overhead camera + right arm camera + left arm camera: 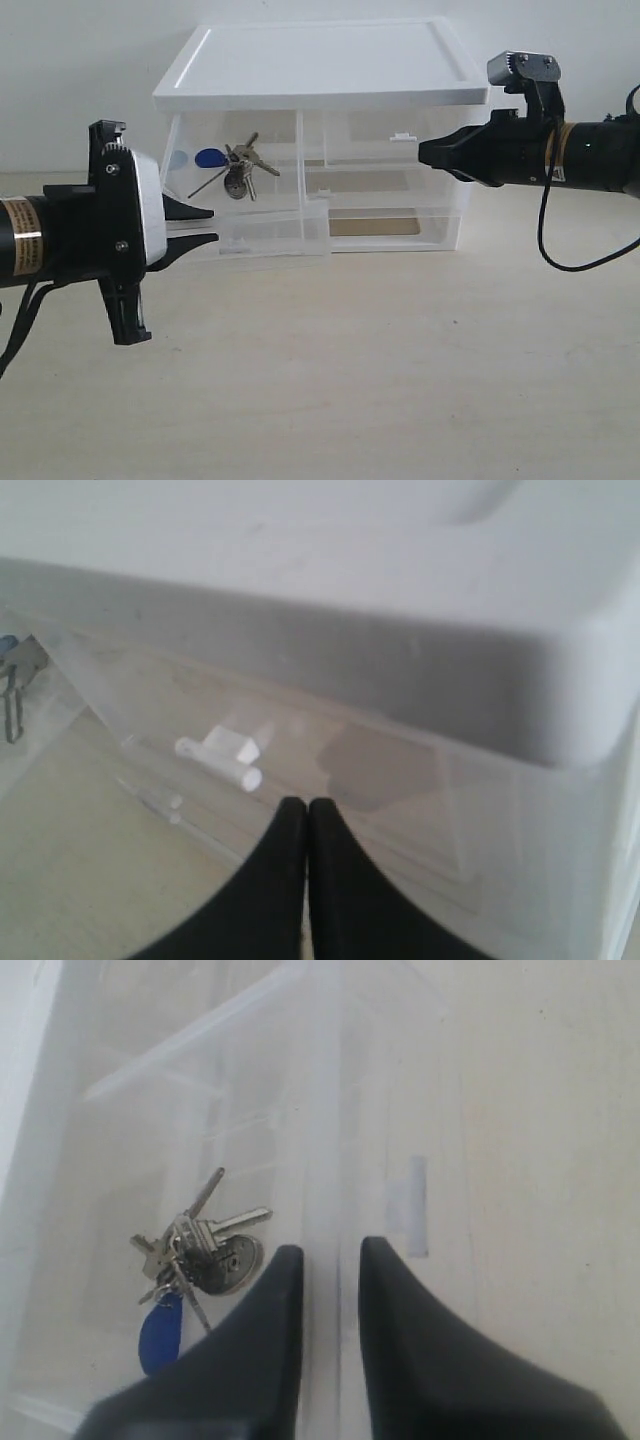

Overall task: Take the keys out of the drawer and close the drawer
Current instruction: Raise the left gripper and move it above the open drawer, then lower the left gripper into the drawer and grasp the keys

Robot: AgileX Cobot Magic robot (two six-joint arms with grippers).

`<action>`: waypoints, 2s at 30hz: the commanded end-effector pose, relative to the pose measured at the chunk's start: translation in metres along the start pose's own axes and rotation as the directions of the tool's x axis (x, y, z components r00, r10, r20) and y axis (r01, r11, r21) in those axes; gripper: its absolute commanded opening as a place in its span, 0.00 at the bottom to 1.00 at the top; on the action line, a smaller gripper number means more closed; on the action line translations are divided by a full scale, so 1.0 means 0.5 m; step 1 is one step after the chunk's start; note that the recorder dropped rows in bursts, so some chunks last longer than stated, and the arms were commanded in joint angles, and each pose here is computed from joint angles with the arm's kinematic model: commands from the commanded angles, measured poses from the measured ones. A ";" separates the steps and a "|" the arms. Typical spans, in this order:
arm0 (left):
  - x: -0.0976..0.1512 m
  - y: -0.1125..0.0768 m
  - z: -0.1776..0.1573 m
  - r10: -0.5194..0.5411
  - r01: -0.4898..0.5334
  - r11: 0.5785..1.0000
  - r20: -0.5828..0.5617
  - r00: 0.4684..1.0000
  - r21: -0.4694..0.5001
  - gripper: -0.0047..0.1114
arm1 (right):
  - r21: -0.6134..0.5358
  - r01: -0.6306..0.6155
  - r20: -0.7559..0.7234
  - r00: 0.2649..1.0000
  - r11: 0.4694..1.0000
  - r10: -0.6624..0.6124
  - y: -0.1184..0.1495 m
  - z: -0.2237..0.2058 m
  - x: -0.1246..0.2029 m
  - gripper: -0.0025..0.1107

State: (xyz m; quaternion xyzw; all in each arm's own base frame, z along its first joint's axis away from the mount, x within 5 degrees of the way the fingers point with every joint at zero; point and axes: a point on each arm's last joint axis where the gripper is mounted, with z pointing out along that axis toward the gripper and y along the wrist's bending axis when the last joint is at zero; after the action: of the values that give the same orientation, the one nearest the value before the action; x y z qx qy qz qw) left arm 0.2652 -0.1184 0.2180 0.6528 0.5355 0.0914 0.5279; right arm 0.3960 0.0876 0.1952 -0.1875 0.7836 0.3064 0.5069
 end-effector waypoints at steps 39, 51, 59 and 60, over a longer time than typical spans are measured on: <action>-0.040 0.135 -0.033 -0.772 0.813 0.536 0.256 0.582 -0.228 0.43 | 0.090 -0.050 0.023 0.999 0.995 0.048 -0.023 -0.002 -0.010 0.02; -0.072 0.200 0.061 -0.928 0.872 0.361 -0.037 0.370 -0.330 0.42 | 0.090 -0.050 0.023 0.999 0.995 0.048 -0.023 -0.002 -0.010 0.02; -0.082 0.195 0.132 -0.925 0.895 0.369 -0.199 0.325 -0.251 0.42 | 0.092 -0.050 0.022 0.999 0.994 0.048 -0.023 -0.002 -0.009 0.02; -0.075 0.197 0.143 -0.926 0.898 0.362 -0.209 0.315 -0.251 0.42 | 0.092 -0.050 0.022 0.999 0.994 0.048 -0.023 -0.002 -0.009 0.02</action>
State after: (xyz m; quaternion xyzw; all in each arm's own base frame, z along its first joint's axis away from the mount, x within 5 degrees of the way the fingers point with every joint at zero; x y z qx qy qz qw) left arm 0.3481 -0.1744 0.2858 0.1858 0.8736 -0.0850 0.4416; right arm 0.3962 0.0871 0.1932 -0.1901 0.7875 0.3007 0.5033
